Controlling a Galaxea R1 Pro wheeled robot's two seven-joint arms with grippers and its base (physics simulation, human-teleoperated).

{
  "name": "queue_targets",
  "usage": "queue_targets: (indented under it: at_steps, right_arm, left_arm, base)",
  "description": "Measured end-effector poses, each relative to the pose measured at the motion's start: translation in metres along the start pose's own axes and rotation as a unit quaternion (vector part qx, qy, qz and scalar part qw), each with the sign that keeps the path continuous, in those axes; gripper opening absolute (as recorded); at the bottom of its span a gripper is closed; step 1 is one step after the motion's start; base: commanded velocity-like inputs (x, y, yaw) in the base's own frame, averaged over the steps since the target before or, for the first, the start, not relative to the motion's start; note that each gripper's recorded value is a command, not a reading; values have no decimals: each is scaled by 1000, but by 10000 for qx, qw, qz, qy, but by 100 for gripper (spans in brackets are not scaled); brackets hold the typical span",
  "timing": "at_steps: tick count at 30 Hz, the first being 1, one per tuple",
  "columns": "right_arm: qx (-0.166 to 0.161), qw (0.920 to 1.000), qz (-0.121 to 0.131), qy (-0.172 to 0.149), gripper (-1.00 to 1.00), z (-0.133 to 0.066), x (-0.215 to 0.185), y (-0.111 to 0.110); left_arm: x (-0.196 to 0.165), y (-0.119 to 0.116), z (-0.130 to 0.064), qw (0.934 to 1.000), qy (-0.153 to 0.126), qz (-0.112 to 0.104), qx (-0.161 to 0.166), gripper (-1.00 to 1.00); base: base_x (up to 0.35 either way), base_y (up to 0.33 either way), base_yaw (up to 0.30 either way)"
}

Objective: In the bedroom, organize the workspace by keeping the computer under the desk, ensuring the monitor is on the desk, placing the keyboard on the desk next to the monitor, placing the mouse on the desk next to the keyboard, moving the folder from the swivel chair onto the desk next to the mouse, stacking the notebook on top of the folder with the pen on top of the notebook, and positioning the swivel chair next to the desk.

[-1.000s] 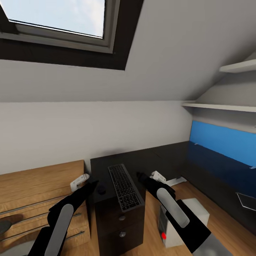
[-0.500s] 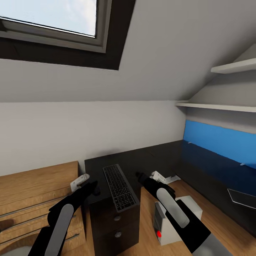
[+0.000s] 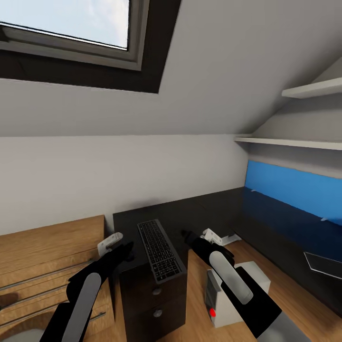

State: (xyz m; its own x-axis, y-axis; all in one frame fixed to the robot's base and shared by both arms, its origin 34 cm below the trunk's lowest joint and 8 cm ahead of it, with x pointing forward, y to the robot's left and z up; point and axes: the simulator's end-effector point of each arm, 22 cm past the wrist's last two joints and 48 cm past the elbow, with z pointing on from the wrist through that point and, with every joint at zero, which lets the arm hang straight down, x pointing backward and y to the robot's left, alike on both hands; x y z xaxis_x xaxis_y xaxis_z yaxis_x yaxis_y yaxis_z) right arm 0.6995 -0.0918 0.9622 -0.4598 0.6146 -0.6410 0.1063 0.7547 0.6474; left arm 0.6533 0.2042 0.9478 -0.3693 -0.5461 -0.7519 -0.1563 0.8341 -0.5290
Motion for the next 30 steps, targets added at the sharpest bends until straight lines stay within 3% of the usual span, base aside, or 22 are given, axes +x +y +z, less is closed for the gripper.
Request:
queue_targets:
  at_steps: [10,30]
  right_arm:
    - [164,9998,26,95,100,9,8,-15]
    - [219,9996,43,151,100,14,13,-22]
  left_arm:
    - [5,2,3,10000,52,13,-24,100]
    - [10,6,8,9999,118,11,-64,100]
  base:
    - [0,0,0]
    - [0,0,0]
